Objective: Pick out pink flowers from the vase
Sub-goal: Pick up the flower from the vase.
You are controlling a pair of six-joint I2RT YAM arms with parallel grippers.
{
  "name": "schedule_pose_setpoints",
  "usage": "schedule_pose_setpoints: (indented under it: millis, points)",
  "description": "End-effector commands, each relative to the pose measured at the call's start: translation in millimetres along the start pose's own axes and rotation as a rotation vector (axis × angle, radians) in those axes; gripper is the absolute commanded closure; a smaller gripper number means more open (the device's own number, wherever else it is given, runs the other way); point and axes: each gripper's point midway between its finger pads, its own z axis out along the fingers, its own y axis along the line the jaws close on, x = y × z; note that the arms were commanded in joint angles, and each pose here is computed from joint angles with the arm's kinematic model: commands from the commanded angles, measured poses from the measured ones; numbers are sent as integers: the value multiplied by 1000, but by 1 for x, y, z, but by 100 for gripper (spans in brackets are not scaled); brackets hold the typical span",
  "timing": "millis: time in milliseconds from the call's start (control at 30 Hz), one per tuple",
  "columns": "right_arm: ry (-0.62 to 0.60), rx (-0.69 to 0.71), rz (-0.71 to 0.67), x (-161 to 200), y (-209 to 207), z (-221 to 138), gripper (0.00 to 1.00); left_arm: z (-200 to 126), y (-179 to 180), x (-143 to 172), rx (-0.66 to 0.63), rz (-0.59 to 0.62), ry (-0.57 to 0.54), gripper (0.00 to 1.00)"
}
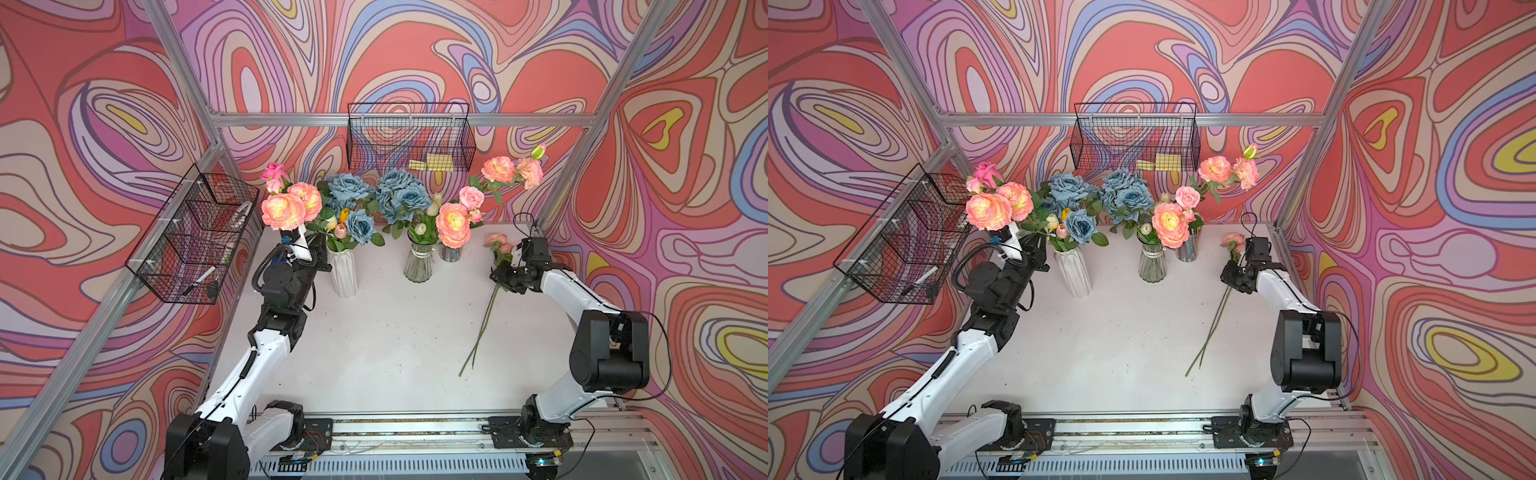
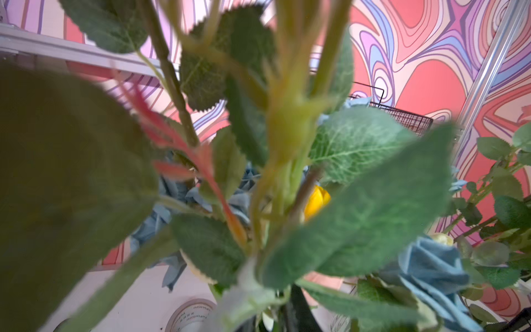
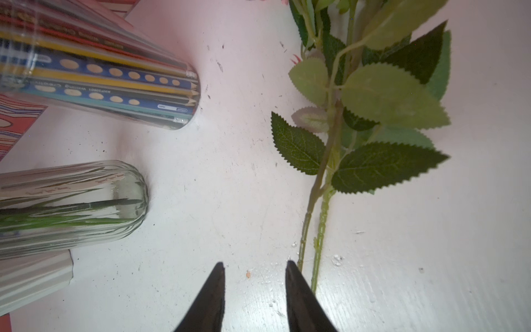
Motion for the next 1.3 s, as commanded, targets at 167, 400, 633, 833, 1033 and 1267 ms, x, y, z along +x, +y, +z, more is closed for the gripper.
schedule_pose_setpoints:
  millis: [167, 400, 633, 833, 1033, 1267]
  points:
    - [-43, -36, -15, -6, 10, -12, 63, -2, -10, -35, 38, 14, -83, 96]
    - [-50, -56, -21, -8, 15, -13, 63, -3, -10, -43, 26, 34, -88, 99]
    - [-64, -89, -27, -13, 23, -19, 62, -3, -13, -53, 37, 38, -90, 100]
    - [-67, -119, -31, -14, 29, -24, 58, -4, -16, -57, 46, 36, -92, 100]
    - [-77, -156, -26, -17, 38, -31, 51, -2, -22, -65, 69, 37, -76, 100]
    - [-91, -285, -31, -18, 62, -44, 44, -3, -27, -70, 91, 29, -68, 100]
